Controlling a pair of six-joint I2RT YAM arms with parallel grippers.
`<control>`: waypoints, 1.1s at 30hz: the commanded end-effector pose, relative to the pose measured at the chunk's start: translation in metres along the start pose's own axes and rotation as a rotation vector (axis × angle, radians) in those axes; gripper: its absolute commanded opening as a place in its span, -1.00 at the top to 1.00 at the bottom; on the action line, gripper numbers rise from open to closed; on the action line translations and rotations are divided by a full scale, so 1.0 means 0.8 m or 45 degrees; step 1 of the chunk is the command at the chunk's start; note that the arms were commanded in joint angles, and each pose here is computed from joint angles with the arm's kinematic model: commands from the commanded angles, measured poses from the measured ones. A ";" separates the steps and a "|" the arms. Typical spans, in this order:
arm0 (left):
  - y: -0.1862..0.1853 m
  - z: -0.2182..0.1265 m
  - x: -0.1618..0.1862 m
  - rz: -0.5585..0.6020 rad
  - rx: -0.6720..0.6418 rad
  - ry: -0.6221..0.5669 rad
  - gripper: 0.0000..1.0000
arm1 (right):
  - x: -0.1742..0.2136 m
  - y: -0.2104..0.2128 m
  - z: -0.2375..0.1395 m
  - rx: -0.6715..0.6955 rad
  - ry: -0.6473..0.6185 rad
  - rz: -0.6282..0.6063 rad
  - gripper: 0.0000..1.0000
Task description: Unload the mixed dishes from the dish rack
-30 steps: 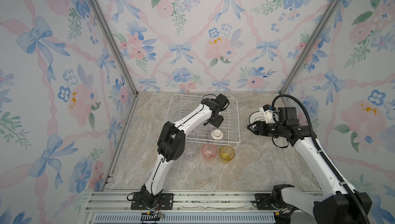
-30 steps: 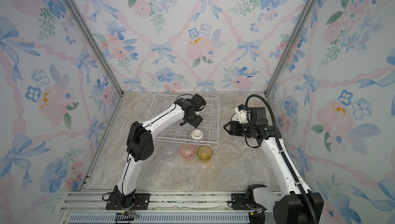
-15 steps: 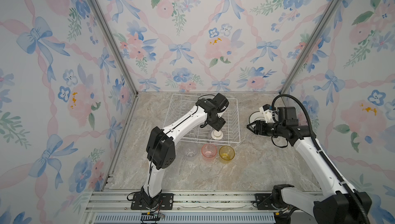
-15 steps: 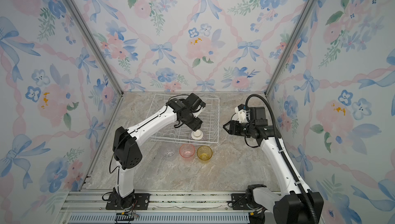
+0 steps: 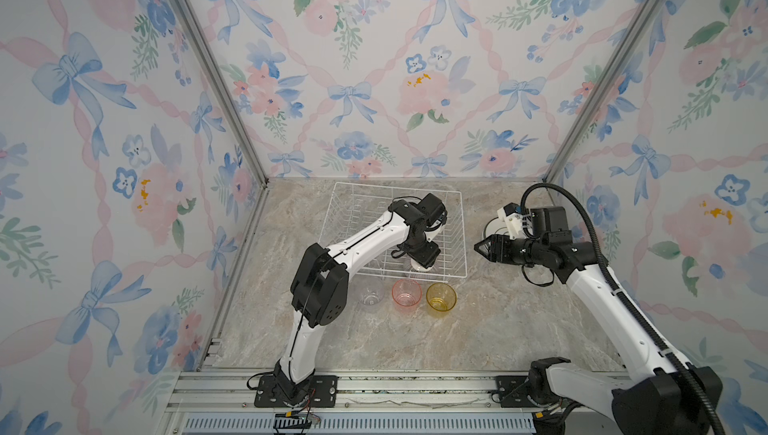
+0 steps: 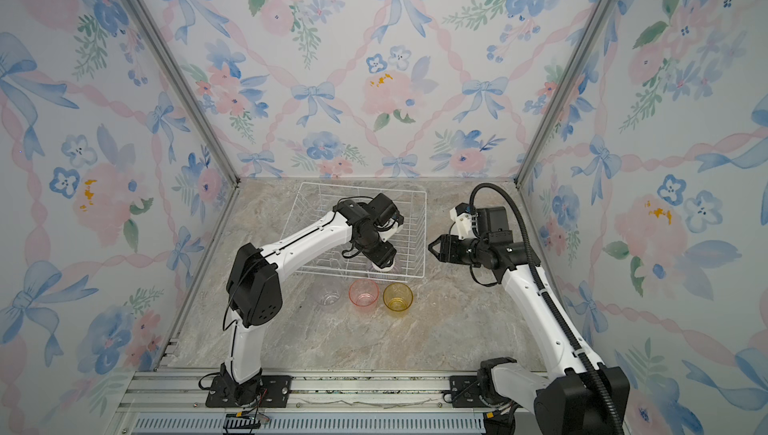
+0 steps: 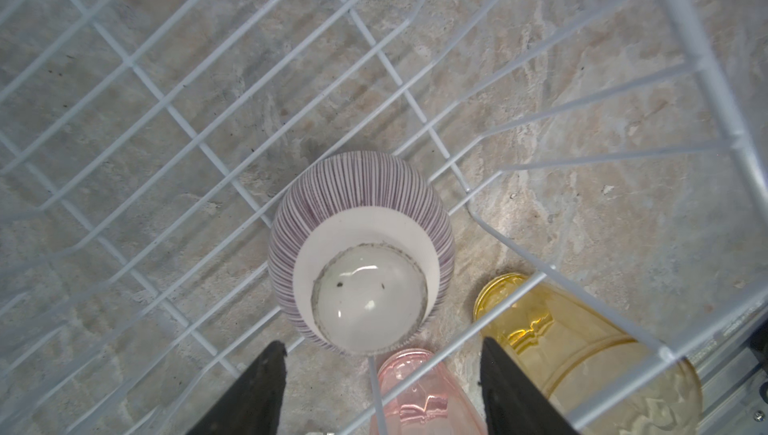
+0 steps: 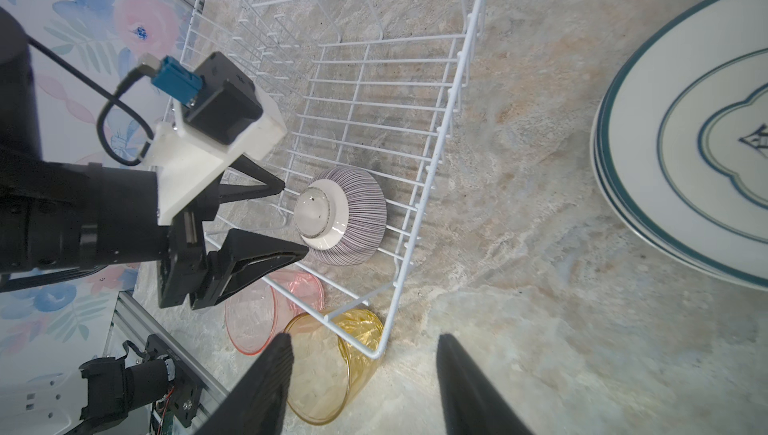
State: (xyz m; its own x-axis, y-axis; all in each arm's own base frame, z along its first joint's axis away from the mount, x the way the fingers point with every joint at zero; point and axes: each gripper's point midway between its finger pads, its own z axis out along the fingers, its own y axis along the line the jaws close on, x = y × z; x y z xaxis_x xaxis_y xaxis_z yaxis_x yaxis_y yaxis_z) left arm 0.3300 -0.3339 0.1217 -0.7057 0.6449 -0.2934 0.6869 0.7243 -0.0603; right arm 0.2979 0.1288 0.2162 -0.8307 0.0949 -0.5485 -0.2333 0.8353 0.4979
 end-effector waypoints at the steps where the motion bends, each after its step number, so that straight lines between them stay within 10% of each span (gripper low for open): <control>1: -0.004 0.009 -0.005 -0.013 0.014 0.013 -0.47 | -0.007 0.005 -0.005 0.010 -0.026 -0.008 -0.17; 33: 0.008 0.045 0.000 0.012 -0.073 0.083 -0.29 | -0.001 -0.003 -0.002 0.039 -0.007 -0.014 -0.18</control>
State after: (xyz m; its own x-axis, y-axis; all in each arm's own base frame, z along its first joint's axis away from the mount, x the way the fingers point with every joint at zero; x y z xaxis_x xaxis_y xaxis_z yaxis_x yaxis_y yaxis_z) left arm 0.3424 -0.3362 0.0941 -0.7122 0.6557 -0.2506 0.6783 0.7348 -0.0053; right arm 0.3001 0.1246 0.2146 -0.8267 0.0987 -0.5539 -0.2191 0.8503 0.4785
